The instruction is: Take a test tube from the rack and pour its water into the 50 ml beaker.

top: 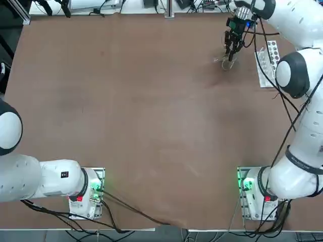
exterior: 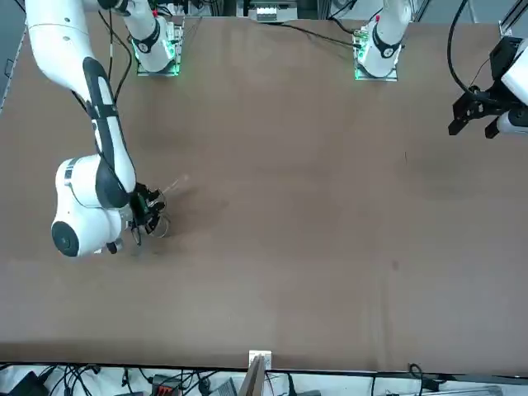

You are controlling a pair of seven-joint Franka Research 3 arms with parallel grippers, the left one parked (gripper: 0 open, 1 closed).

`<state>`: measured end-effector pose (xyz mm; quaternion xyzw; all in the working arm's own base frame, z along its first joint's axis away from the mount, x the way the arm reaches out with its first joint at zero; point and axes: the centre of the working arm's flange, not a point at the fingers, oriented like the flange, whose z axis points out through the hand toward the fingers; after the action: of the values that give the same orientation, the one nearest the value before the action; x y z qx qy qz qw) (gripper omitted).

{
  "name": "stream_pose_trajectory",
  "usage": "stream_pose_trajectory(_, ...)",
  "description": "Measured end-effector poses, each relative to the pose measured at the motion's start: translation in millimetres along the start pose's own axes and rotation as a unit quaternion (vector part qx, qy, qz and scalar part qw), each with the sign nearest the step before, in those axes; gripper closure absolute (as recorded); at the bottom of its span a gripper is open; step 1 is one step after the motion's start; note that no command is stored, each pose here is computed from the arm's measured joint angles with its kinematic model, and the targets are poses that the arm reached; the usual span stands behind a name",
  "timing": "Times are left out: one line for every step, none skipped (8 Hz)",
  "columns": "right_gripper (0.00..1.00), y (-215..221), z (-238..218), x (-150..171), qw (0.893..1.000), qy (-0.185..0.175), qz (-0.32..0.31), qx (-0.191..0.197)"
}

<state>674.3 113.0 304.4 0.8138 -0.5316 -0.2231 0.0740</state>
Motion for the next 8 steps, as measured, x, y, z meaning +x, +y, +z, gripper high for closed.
stream_pose_trajectory(0.8,1,-11,0,0.999,0.038,0.036,0.0)
stream_pose_trajectory(0.8,2,-24,-4,0.994,0.08,0.07,0.004)
stream_pose_trajectory(0.8,5,-41,-12,0.986,0.132,0.101,0.011)
stream_pose_trajectory(0.8,14,-59,-20,0.973,0.192,0.13,0.009)
stream_pose_trajectory(0.8,26,-74,-23,0.953,0.256,0.163,0.001)
stream_pose_trajectory(0.8,35,-87,-20,0.925,0.325,0.197,-0.003)
stream_pose_trajectory(0.8,41,-95,-14,0.893,0.385,0.231,-0.006)
stream_pose_trajectory(0.8,46,-100,-8,0.862,0.434,0.262,-0.008)
